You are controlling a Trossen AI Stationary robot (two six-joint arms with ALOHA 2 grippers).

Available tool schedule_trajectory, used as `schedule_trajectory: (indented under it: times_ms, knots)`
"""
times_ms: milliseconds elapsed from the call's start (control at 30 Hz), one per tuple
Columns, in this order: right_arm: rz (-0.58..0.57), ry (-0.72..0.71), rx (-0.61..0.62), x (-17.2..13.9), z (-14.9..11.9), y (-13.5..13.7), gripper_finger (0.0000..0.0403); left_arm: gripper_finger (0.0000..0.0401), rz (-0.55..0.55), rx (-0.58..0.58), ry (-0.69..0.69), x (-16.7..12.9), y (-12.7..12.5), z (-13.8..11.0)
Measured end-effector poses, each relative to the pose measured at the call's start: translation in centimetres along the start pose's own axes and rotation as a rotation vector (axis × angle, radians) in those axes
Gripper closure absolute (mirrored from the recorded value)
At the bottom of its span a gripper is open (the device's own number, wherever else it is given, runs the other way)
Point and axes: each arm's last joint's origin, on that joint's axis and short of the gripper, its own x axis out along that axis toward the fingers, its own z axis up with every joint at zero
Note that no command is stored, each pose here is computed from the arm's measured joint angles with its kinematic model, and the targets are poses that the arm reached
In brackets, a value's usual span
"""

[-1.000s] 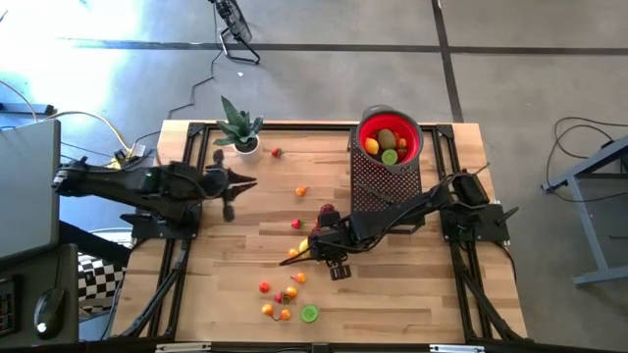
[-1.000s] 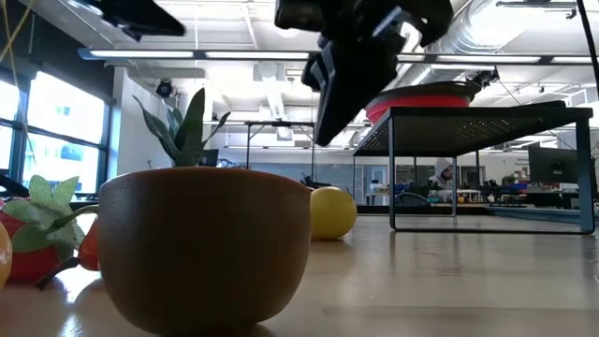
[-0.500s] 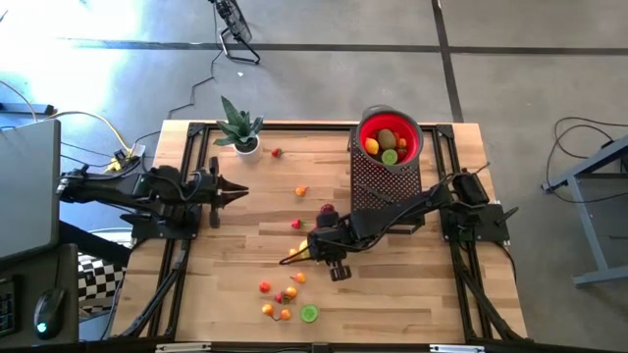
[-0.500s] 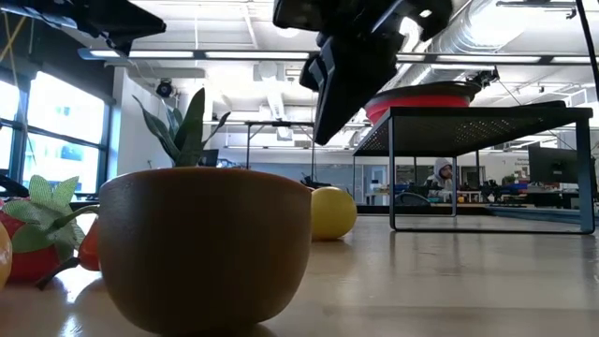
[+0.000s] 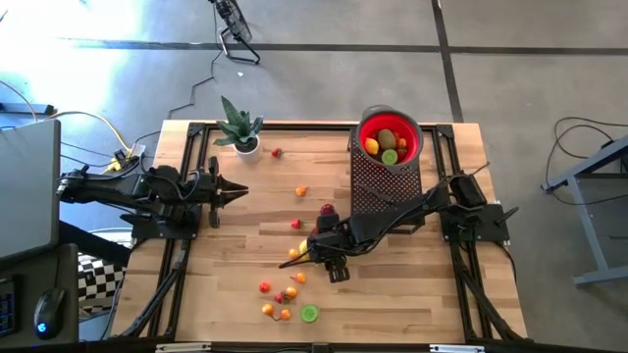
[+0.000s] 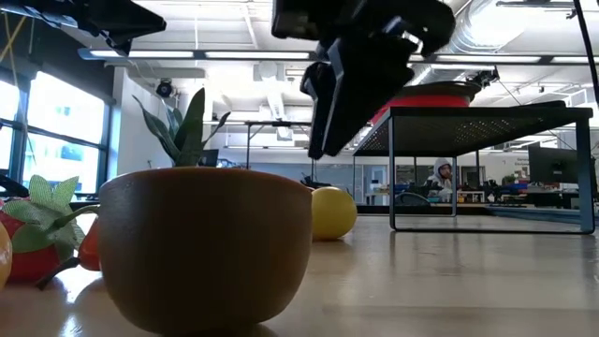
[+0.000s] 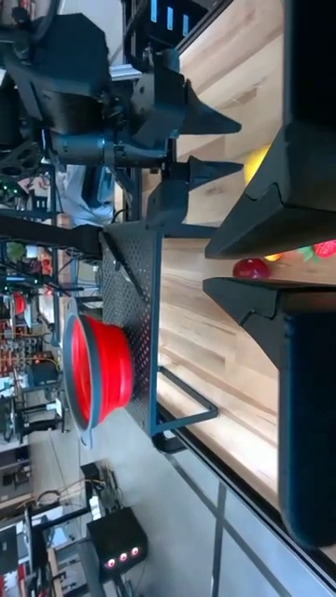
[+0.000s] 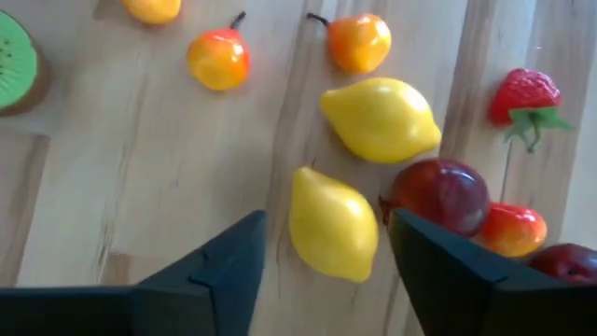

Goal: Pick & Place Fruit
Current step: Put the lemon into the strainer bowl on the shelf

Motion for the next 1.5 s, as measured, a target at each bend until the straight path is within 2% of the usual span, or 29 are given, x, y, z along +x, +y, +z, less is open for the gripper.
schedule_trajectory:
  times_ms: [133, 300, 800, 1133, 1367, 1500]
  knots:
    - [-0.001, 0.005, -0.001, 0.7, 0.0, 0.0, 0.0171, 0.0364, 0.001, -0.003, 0.001, 0.0, 0.0, 0.0]
    - [-0.006, 0.031, -0.048, 1.8, -0.2, 0.1, 0.0171, 0.0364, 0.001, 0.000, 0.008, 0.0, 0.0, -0.1]
    - [-0.001, 0.088, -0.060, 4.2, -0.8, 0.3, 0.0172, 0.0364, 0.001, -0.019, 0.008, 0.0, 0.0, -0.1]
    - [0.008, 0.125, -0.060, 4.7, -1.2, 0.3, 0.0172, 0.0364, 0.001, -0.020, 0.009, 0.0, 0.0, -0.1]
    - [-0.022, 0.124, 0.008, 4.3, -0.9, 0.3, 0.0172, 0.0364, 0.001, -0.020, 0.010, 0.0, 0.0, -0.1]
    - [-0.044, 0.102, 0.110, 2.5, 0.5, 0.2, 0.0172, 0.0364, 0.001, -0.020, 0.010, 0.0, 0.0, -0.1]
